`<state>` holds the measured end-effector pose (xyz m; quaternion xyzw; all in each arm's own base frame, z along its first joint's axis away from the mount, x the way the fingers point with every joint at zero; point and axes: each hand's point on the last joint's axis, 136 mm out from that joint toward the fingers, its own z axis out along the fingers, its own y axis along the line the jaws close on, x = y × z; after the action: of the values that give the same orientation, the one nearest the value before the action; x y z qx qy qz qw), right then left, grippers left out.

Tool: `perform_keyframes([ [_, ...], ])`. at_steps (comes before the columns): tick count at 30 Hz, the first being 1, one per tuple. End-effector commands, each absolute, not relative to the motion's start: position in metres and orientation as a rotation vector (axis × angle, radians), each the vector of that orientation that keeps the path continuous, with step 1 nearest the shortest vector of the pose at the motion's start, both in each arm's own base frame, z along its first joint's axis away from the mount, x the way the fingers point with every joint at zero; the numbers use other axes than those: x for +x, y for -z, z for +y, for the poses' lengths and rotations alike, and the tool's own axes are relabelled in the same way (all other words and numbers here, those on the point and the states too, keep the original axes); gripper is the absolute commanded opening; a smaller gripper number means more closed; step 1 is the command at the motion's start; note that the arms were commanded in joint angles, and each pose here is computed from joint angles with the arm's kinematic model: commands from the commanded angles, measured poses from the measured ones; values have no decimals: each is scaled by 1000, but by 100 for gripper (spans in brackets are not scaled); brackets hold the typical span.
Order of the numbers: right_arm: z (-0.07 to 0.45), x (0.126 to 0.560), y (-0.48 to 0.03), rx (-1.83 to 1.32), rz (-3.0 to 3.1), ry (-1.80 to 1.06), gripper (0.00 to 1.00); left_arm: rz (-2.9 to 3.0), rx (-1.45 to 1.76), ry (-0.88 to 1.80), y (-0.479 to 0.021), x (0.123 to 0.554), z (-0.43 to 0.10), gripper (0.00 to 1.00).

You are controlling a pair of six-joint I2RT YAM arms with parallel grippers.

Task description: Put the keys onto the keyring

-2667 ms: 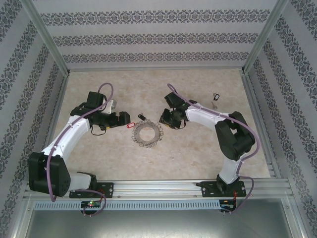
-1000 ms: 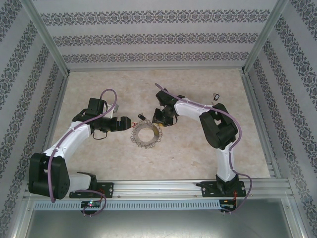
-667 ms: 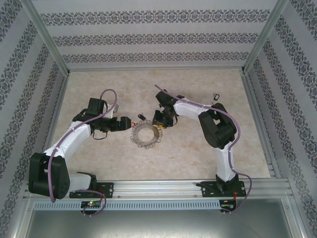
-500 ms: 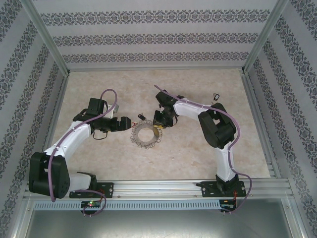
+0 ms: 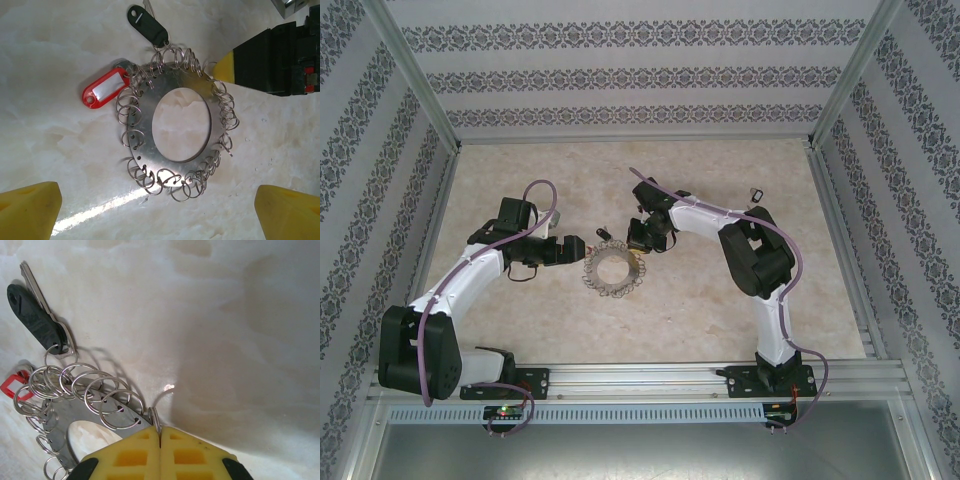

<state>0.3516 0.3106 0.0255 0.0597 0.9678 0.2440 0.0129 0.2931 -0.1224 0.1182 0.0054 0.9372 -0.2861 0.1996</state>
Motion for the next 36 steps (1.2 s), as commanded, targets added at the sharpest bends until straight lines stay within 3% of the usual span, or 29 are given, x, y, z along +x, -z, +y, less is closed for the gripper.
perform_keyframes([
  [1, 309, 354, -36, 179, 2998, -769, 3, 2521, 107, 853, -136, 302, -134, 98],
  [6, 307, 344, -58, 283, 2978, -831, 0, 2252, 395, 893, -179, 305, -166, 90],
  [11, 308, 330, -74, 456, 2983, -934, 0, 1889, 735, 792, -210, 301, -193, 99],
  [16, 310, 316, -94, 555, 2980, -1060, 0, 1782, 868, 802, -199, 311, -206, 98],
  [22, 298, 304, -109, 710, 2965, -1157, 0, 1654, 1255, 861, -166, 289, -230, 87],
  [26, 289, 296, -112, 842, 2955, -1248, 0, 1605, 1312, 892, -157, 293, -240, 75],
  [29, 288, 291, -114, 926, 2939, -1332, 0, 1535, 1401, 852, -155, 290, -255, 73],
  [31, 289, 288, -117, 964, 2940, -1364, 0, 1474, 1510, 806, -148, 282, -266, 62],
  [34, 289, 284, -122, 1001, 2930, -1401, 0, 1442, 1560, 798, -142, 278, -278, 54],
  [36, 287, 284, -126, 1038, 2906, -1425, 0, 1426, 1546, 792, -140, 280, -283, 53],
])
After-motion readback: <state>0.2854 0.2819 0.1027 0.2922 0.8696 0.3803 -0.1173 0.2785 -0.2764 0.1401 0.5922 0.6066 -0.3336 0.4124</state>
